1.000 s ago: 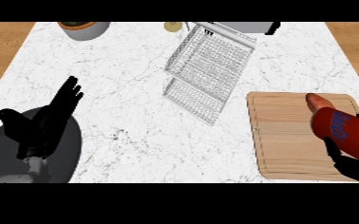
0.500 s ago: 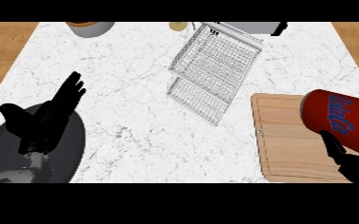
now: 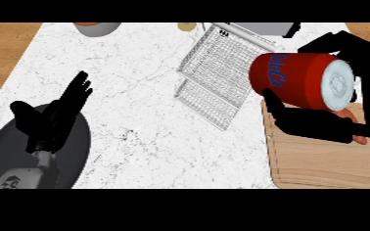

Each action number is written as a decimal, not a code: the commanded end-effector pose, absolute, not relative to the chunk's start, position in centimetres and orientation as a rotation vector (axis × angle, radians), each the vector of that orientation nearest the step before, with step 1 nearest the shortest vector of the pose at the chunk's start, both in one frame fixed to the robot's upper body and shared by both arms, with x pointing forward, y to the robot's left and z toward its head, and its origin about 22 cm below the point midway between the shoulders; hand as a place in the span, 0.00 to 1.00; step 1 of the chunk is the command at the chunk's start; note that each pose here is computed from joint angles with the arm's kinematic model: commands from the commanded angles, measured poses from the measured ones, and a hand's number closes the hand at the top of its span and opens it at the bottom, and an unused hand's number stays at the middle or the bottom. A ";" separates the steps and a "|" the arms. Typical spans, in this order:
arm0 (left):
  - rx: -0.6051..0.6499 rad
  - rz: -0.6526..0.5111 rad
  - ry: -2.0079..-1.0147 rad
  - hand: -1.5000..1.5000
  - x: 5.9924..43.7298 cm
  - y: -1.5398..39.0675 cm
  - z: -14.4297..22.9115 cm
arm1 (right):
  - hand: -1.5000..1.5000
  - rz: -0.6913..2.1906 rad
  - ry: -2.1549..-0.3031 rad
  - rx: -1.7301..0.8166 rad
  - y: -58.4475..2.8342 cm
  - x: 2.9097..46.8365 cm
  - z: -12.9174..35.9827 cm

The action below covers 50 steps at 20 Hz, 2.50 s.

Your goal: Pick the can from the cutting board and place it in the tiered basket

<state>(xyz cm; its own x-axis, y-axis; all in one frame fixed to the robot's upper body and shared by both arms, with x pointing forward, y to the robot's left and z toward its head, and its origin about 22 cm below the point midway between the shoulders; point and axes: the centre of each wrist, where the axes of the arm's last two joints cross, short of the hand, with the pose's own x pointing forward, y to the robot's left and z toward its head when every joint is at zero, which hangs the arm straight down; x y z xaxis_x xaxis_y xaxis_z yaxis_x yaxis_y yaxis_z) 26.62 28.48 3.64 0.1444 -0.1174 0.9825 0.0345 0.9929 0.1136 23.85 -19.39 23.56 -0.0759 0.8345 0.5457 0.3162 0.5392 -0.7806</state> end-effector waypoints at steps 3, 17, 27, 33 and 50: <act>0.053 -0.101 -1.415 0.50 25.2 28.6 2.4 | 1.00 0.571 -1.624 -0.965 -13.3 27.2 23.6; 0.051 -0.107 -1.440 0.50 26.6 28.0 4.5 | 1.00 0.625 -1.488 -0.932 -11.8 34.6 20.7; 0.063 -0.101 -1.420 0.50 25.3 27.8 3.3 | 1.00 0.576 -1.533 -1.042 -9.8 37.7 17.2; 0.055 -0.092 -1.420 0.50 25.9 29.6 4.0 | 0.00 0.386 -1.667 -1.047 -11.0 39.2 15.9; 0.070 -0.108 -1.416 0.50 26.4 29.7 3.3 | 0.00 -0.021 -1.747 -0.760 -10.6 40.9 20.3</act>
